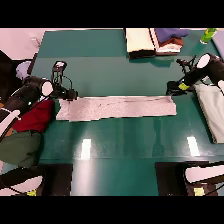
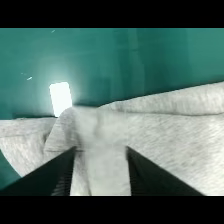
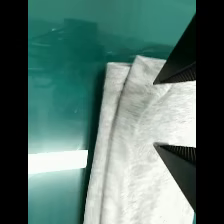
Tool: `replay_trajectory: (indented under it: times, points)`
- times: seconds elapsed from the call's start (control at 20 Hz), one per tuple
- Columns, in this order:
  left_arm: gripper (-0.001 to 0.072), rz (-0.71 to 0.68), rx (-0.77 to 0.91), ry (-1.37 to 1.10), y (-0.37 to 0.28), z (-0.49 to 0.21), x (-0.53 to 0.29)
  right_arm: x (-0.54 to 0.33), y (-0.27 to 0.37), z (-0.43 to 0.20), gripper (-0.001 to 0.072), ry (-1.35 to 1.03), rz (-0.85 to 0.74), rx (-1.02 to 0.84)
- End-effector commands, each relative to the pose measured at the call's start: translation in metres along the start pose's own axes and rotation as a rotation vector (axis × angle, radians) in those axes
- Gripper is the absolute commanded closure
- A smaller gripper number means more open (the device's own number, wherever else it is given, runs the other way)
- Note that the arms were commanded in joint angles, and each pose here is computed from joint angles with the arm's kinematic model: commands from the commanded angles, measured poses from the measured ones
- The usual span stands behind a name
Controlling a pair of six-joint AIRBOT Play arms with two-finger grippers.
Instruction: Fold the shirts.
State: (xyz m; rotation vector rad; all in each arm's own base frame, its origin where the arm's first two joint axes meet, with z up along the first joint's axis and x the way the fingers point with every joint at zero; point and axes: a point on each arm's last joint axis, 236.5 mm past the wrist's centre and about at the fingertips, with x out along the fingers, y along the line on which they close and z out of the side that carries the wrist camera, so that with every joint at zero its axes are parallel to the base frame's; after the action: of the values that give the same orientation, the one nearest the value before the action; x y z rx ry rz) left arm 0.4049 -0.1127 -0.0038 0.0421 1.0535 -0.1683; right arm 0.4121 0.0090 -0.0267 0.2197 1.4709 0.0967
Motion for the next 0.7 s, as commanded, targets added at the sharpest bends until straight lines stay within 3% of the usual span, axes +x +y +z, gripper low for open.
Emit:
replay_trajectory:
  times: [0.0,0.2,0.25,0.3,0.65]
  points:
    - [0.0298,-0.023,-0.019,0.000,-0.006,0.006,-0.005,-0.004,0.009,0.018,0.0252,-0.057,0.047,-0.003]
    - [0.0301,-0.039,-0.035,0.060,-0.011,0.004,-0.021,-0.008,-0.016,-0.011,0.0251,0.031,0.045,0.019]
    - [0.0440,-0.044,-0.039,0.073,-0.013,0.001,-0.020,-0.007,-0.025,-0.019,0.0181,0.033,0.044,0.046]
    - [0.0660,-0.050,-0.044,0.080,-0.014,-0.001,-0.020,-0.005,-0.033,-0.029,0.0111,0.038,0.043,0.072]
    - [0.0684,-0.172,-0.093,0.050,-0.047,0.007,-0.022,0.040,-0.028,-0.065,0.0118,0.097,0.080,0.115]
